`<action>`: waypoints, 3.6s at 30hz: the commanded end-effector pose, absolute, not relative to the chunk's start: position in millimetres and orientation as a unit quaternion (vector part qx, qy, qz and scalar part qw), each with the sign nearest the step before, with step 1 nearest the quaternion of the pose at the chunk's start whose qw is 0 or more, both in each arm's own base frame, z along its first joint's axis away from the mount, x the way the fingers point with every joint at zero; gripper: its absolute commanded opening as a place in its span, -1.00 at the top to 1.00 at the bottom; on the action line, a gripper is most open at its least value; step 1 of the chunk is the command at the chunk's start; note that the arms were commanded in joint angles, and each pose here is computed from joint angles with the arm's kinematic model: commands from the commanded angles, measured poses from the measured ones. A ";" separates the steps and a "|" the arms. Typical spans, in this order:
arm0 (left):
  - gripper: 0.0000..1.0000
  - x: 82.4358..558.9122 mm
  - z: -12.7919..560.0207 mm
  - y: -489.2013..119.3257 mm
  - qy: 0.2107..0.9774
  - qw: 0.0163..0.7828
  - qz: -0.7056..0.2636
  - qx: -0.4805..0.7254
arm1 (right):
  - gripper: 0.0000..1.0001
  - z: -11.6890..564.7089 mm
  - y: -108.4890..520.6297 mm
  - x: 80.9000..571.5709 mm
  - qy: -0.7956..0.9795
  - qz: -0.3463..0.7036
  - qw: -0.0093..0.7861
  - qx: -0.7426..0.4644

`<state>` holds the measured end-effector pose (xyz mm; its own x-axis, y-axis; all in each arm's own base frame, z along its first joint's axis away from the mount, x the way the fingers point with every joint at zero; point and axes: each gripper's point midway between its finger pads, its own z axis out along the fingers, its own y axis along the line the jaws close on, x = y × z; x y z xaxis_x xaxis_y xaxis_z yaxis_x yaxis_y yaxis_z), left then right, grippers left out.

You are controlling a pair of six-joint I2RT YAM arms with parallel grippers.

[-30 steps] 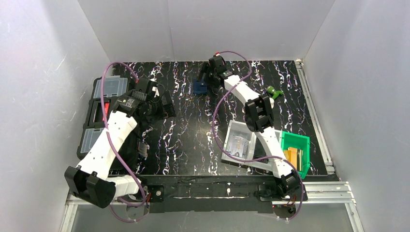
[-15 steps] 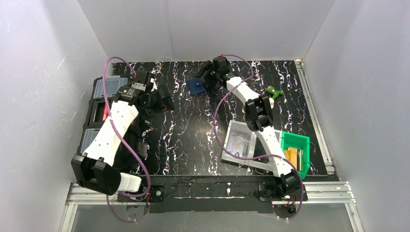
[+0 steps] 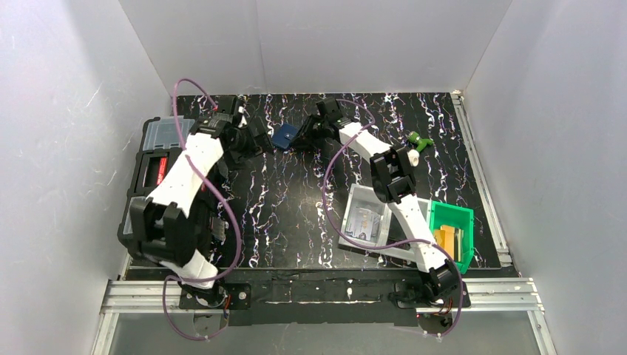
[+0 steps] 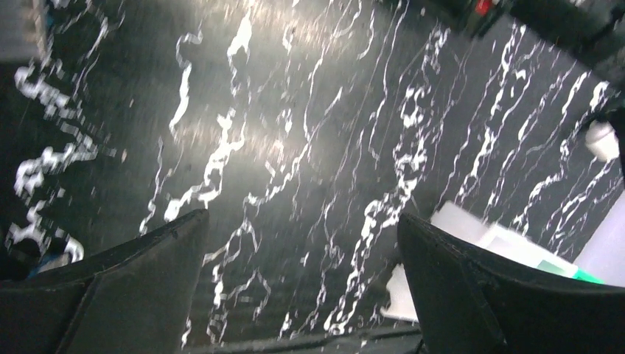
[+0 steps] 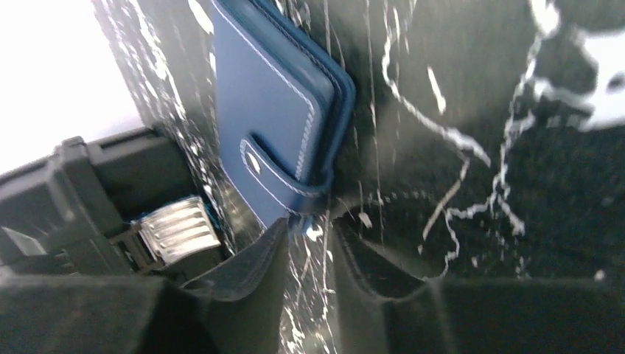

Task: Take the credit cards out of the card holder
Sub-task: Move the card holder to the center of the board.

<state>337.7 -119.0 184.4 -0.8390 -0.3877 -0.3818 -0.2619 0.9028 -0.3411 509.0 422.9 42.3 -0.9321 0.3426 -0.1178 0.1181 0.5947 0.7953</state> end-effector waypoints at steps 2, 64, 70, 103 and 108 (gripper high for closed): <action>-0.99 406.9 162.1 -124.7 0.943 0.265 -0.132 -0.151 | 0.41 30.8 412.7 472.1 0.910 0.391 0.073 0.121; 0.44 350.4 40.8 -196.5 0.969 0.094 -0.198 -0.111 | 0.77 21.6 368.6 366.1 0.931 0.349 0.017 0.101; 0.44 292.2 58.1 -183.1 0.970 0.110 -0.178 -0.122 | 0.78 22.9 357.6 291.2 0.946 0.316 0.011 0.064; 0.35 218.6 75.3 -128.3 0.952 0.108 -0.181 -0.223 | 0.27 59.2 382.8 243.6 0.948 0.068 0.196 -0.243; 0.38 223.0 74.8 -131.9 0.951 0.104 -0.186 -0.222 | 0.20 53.9 383.7 250.8 0.942 0.044 0.209 -0.258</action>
<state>217.2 -125.3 67.5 -0.8788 -0.4614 -0.1214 -0.3929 0.8443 -0.3643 236.7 384.6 45.5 -0.8195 -0.4334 -0.3750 -0.4868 0.8717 0.0565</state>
